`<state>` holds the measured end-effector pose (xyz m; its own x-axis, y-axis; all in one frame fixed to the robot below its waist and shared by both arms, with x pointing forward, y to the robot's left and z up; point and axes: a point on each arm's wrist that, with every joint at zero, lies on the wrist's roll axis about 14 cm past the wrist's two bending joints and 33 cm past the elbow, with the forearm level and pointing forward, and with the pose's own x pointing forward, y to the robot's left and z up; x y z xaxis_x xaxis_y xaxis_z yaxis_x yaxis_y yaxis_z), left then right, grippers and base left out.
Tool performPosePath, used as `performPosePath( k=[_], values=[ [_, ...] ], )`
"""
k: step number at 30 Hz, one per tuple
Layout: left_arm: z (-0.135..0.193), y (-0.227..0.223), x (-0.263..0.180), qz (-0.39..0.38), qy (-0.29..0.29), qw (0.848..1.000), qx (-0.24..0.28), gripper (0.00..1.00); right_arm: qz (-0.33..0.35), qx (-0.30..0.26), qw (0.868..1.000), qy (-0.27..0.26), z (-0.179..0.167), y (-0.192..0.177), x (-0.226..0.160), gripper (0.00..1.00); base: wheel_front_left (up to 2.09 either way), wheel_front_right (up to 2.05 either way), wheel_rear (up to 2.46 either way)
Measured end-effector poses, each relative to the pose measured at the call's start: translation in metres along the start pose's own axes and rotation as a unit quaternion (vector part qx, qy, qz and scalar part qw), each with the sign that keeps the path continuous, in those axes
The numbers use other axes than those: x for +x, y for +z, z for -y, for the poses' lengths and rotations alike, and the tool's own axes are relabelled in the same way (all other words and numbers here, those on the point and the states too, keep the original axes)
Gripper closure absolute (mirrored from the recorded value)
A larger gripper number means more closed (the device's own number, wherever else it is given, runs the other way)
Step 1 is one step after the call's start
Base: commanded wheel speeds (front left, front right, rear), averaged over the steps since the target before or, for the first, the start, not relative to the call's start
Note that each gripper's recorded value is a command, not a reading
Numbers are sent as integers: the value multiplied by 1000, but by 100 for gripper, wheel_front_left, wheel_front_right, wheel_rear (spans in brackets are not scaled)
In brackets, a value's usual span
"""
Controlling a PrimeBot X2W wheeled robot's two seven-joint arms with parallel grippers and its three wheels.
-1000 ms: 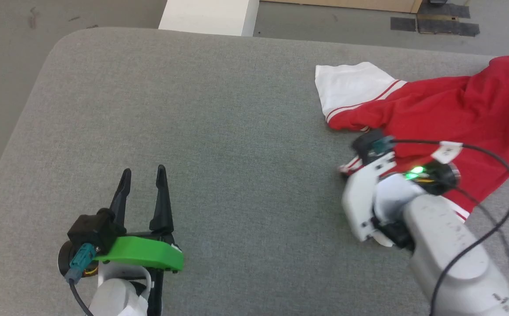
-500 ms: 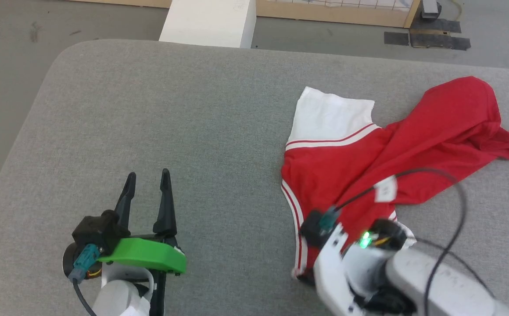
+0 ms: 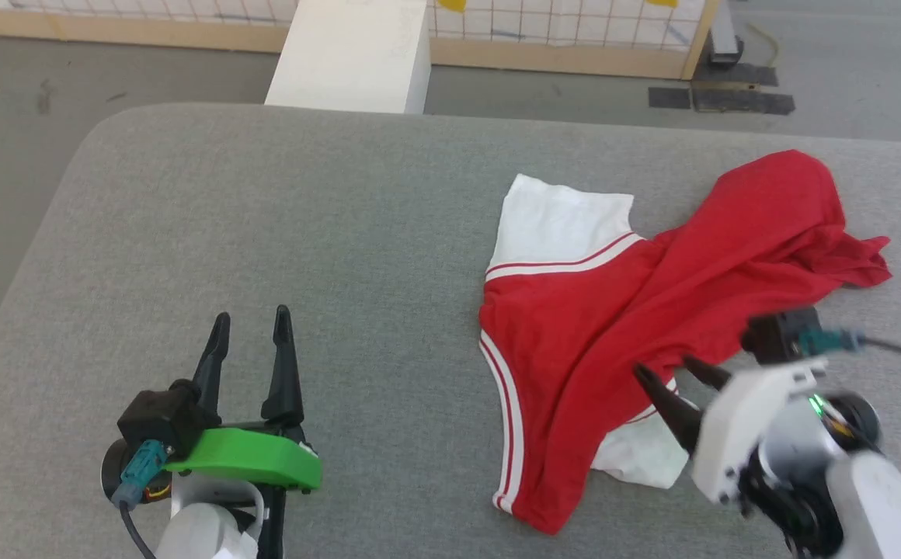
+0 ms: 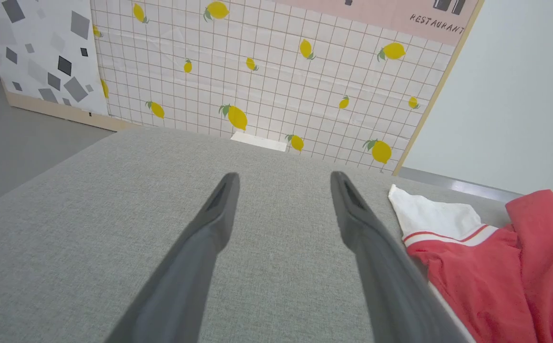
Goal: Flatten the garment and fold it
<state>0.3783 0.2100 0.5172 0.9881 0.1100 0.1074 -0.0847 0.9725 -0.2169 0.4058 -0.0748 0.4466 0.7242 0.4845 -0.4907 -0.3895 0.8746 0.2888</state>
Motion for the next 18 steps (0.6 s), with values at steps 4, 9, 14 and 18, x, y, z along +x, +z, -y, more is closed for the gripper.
performPosePath(
  k=[4,9,14,18],
  values=[
    [4,0,0,1,-6,1000,-1,0,-56,-12,996,-70,24,-33,-21,0,0,0,0],
    [7,-5,1,-7,-10,1000,-1,0,-128,-31,985,-109,34,-59,-28,0,0,0,0],
    [4,-14,3,-20,-7,1000,0,0,-153,-48,981,-109,31,-61,-12,0,0,0,0],
    [-2,-19,2,-28,3,1000,3,0,-188,-68,974,-104,28,-73,1,0,0,0,0]
  ],
)
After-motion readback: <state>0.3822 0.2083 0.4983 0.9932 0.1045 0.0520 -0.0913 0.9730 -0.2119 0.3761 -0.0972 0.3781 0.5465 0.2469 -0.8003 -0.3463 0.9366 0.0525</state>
